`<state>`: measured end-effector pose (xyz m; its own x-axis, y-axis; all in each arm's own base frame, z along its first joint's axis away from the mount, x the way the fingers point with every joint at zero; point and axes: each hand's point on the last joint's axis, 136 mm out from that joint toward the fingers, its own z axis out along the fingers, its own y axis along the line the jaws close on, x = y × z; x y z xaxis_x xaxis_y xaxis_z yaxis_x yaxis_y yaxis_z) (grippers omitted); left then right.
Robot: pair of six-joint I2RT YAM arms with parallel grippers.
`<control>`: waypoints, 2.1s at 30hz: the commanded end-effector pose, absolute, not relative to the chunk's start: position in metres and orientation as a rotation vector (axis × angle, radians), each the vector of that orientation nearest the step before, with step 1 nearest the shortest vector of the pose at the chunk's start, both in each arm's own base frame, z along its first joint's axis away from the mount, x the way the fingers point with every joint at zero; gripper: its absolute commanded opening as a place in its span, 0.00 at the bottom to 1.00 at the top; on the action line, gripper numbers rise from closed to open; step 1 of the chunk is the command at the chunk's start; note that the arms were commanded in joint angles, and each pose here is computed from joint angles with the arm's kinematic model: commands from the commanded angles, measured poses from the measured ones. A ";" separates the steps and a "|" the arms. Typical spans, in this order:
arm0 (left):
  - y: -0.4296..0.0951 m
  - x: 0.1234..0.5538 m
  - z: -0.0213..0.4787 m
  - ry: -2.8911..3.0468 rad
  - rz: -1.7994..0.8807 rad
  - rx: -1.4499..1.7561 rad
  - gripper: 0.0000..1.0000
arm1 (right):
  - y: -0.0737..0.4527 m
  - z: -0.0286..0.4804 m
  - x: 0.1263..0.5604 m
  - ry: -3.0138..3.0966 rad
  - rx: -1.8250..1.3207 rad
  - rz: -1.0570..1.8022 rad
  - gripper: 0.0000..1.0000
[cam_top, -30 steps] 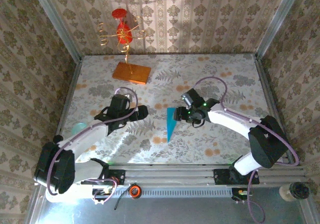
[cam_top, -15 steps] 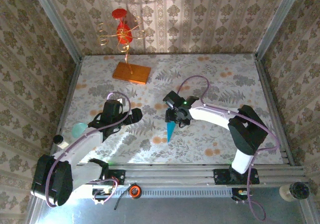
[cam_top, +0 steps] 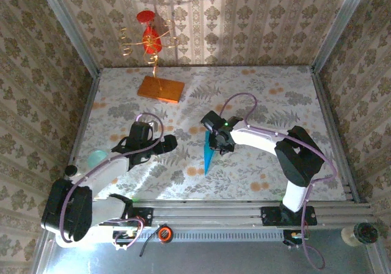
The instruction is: Fold a paper plane with a square sheet of paper (pick it up from the middle)
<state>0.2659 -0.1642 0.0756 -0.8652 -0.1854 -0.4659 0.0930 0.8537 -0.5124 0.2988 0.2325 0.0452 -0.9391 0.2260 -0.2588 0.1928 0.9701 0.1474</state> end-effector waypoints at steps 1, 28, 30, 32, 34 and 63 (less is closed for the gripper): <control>-0.176 0.274 0.087 2.485 -0.792 -0.065 0.96 | 0.229 0.050 0.303 2.828 0.335 0.221 0.24; -0.165 0.314 0.112 2.384 -0.784 -0.366 0.90 | 0.302 0.100 0.320 2.597 0.010 1.112 0.02; -0.170 0.312 0.106 2.410 -0.781 -0.354 0.90 | 0.295 0.082 0.319 2.621 0.047 1.102 0.02; -0.176 0.310 0.101 2.436 -0.787 -0.346 0.89 | 0.286 0.067 0.318 2.635 0.083 1.090 0.02; -0.183 0.308 0.096 2.458 -0.798 -0.332 0.88 | 0.276 0.055 0.317 2.653 0.120 1.068 0.02; -0.300 0.275 0.050 2.664 -0.958 -0.110 0.25 | 0.240 0.033 0.316 2.659 0.198 1.085 0.03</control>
<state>0.2677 -0.2899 0.0398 -0.9528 -0.1691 -0.2521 0.0171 0.7992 -0.6008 0.3189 0.2402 0.0356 -0.9512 0.2398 -0.1942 0.0398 0.7194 0.6934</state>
